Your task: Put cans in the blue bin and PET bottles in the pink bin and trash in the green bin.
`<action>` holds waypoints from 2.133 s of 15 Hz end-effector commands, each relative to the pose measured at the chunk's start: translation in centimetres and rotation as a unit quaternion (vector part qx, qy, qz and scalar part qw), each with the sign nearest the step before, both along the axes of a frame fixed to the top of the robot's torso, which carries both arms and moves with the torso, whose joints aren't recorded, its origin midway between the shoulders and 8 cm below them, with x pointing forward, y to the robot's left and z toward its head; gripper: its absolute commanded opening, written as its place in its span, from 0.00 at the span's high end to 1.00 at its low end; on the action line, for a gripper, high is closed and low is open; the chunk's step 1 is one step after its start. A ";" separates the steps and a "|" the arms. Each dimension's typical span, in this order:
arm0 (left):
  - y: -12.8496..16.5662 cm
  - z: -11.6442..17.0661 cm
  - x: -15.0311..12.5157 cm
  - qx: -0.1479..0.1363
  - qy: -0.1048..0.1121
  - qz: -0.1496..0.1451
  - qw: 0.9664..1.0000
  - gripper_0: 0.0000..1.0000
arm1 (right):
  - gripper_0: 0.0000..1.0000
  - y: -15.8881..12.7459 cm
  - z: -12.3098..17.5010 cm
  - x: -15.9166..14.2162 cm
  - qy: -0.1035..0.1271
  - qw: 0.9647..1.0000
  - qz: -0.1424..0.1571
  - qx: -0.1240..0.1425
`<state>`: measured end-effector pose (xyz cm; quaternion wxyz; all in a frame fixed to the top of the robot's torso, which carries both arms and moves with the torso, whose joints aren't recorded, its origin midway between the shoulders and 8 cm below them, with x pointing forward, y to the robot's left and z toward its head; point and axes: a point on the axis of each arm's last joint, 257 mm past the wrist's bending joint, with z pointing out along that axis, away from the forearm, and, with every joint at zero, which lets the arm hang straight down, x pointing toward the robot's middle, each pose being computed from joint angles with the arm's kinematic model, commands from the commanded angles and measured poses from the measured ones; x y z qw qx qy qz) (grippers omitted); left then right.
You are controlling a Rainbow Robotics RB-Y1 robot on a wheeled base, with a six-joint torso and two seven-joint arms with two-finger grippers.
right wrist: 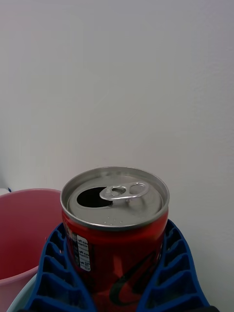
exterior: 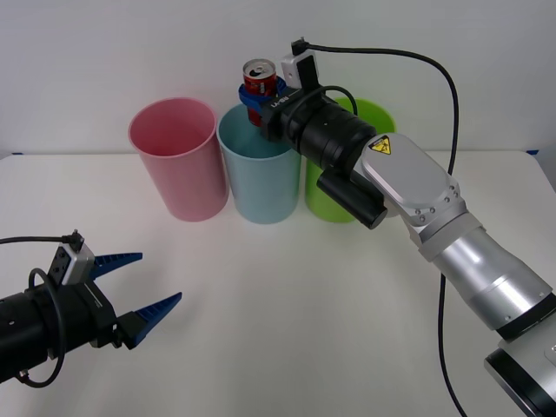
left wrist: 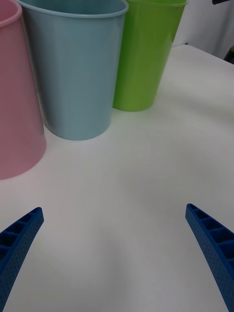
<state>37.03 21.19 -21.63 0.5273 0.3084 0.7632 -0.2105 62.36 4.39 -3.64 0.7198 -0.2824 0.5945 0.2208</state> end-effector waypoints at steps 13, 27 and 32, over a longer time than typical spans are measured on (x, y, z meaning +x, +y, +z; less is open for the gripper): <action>0.0 0.0 0.0 0.000 0.000 0.000 1.000 0.00 | 0.00 -0.2 1.3 -0.4 -0.011 1.000 0.006 0.002; 0.0 0.0 0.0 0.000 0.000 0.000 1.000 0.00 | 0.00 -12.1 3.5 -12.6 -0.032 0.996 0.081 0.021; 0.0 0.0 0.0 0.000 0.000 0.000 1.000 0.00 | 0.00 -19.0 -0.9 -19.1 -0.002 0.996 0.086 -0.026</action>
